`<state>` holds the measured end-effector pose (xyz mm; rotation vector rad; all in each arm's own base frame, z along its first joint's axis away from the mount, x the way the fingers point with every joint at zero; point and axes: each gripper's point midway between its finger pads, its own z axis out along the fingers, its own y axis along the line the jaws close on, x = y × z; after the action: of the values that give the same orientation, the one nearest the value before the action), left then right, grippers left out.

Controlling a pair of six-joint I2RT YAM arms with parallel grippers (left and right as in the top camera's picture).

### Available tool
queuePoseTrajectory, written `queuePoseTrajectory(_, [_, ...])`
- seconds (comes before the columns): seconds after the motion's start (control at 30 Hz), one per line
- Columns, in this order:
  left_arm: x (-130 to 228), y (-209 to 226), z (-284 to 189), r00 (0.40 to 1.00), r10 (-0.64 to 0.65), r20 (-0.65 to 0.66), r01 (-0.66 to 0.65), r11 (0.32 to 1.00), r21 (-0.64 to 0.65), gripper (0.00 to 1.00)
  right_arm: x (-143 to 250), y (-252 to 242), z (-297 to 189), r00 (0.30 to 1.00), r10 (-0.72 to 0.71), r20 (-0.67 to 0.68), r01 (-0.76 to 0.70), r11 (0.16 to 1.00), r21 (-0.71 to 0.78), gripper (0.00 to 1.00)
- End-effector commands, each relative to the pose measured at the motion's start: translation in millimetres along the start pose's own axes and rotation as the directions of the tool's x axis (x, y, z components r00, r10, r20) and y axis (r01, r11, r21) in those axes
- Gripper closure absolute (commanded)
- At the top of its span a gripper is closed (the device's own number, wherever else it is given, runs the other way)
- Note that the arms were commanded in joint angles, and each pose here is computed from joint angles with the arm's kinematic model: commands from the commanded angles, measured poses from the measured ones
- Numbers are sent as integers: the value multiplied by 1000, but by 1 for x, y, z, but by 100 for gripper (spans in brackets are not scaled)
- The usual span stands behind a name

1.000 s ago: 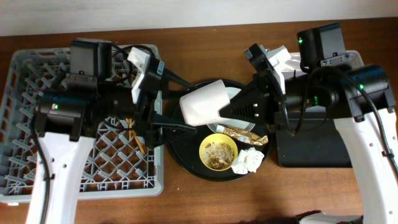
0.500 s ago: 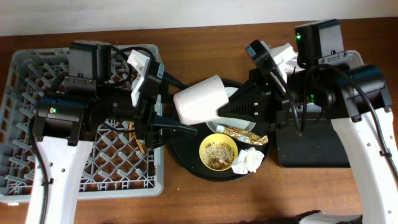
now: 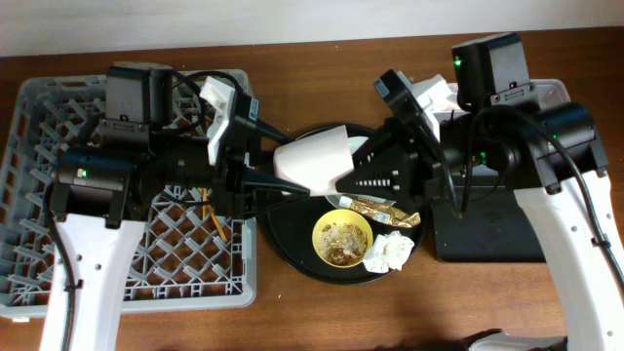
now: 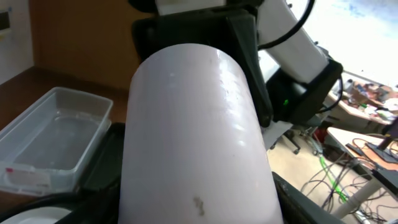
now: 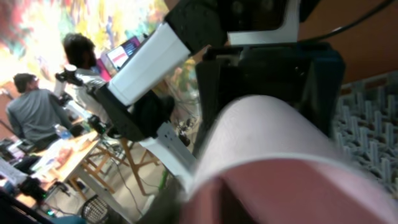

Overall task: Sort waste into correct bins and load items into the dishwasher rack
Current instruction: 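Lift the pink cup and pass it to the left gripper, then place the pink cup upside down in the rack with the left gripper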

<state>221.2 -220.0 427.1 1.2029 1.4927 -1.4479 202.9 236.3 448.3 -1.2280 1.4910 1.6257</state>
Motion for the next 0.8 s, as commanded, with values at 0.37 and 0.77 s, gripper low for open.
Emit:
queuePoseTrajectory(0.37, [123,96,-140,734,-672,97,199,76,-977,65,67,-100,-97,905,426,-21,-305,682,665,1])
queuePoseTrajectory(0.77, [231,165,-149,541,-829,142,94,-108,-990,64,91,-102,-111,854,517,-46,-313,584,749,1])
